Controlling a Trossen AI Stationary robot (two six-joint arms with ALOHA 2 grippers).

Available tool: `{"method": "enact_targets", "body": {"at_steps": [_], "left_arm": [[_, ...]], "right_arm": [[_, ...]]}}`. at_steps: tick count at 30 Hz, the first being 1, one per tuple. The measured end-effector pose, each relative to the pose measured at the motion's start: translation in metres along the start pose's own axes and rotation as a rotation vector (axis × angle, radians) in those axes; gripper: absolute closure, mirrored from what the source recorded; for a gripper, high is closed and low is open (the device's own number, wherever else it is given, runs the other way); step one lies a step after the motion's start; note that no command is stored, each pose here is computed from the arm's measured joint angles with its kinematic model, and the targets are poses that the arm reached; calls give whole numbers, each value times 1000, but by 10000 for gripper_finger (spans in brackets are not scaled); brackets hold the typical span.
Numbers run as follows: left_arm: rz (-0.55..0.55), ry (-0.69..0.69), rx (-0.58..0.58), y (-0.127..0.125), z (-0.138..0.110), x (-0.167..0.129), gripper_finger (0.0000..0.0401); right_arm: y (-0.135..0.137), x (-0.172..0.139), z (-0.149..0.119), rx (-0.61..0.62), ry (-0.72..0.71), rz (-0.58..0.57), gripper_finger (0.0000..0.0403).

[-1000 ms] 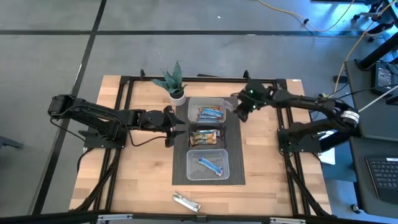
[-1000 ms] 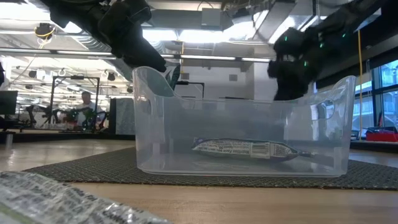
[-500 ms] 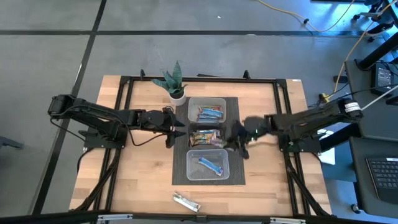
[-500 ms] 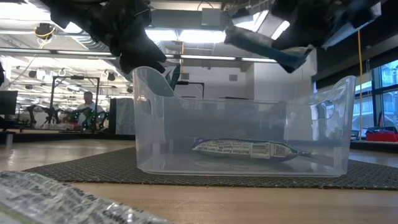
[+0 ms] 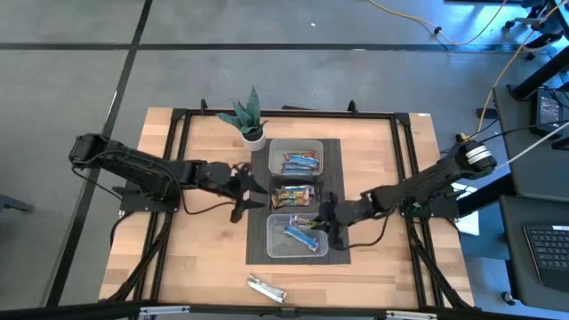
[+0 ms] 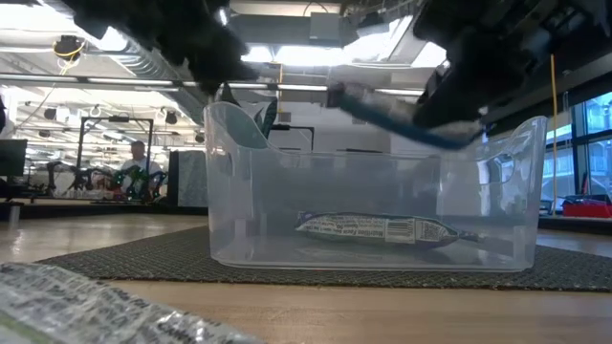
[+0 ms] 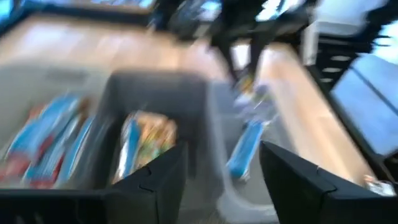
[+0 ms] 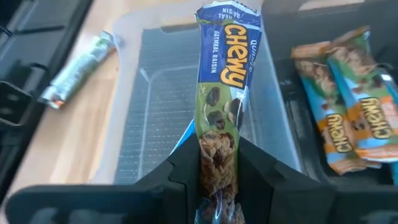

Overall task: Pick and place Granola Bars by type
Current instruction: Put the blue granola bar into the transparent bin, then put the yellow granola bar into the black bin

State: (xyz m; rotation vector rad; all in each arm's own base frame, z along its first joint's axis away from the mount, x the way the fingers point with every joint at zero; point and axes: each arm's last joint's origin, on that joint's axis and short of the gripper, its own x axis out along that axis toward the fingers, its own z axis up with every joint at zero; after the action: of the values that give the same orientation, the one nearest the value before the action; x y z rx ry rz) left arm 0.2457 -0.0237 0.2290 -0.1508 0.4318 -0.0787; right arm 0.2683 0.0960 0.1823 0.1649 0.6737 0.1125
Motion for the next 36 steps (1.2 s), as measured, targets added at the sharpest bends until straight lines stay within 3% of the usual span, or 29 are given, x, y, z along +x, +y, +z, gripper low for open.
{"method": "enact_targets", "body": {"at_steps": [5, 13, 21, 30, 36], "left_arm": [[-83, -112, 173, -21, 8, -1, 210], [-168, -103, 174, -48, 2, -4, 208], [-114, -102, 279, -79, -8, -10, 208], [-89, 76, 312, -114, 2, -1, 208], [-145, 253, 340, -145, -1, 30, 208]], "right_arm": [[6, 24, 2, -16, 47, -36, 314], [15, 48, 11, -6, 98, 50, 314], [16, 50, 13, -8, 102, 57, 288], [15, 40, 16, -35, 136, 25, 221], [19, 7, 38, 34, 173, -110, 213]]}}
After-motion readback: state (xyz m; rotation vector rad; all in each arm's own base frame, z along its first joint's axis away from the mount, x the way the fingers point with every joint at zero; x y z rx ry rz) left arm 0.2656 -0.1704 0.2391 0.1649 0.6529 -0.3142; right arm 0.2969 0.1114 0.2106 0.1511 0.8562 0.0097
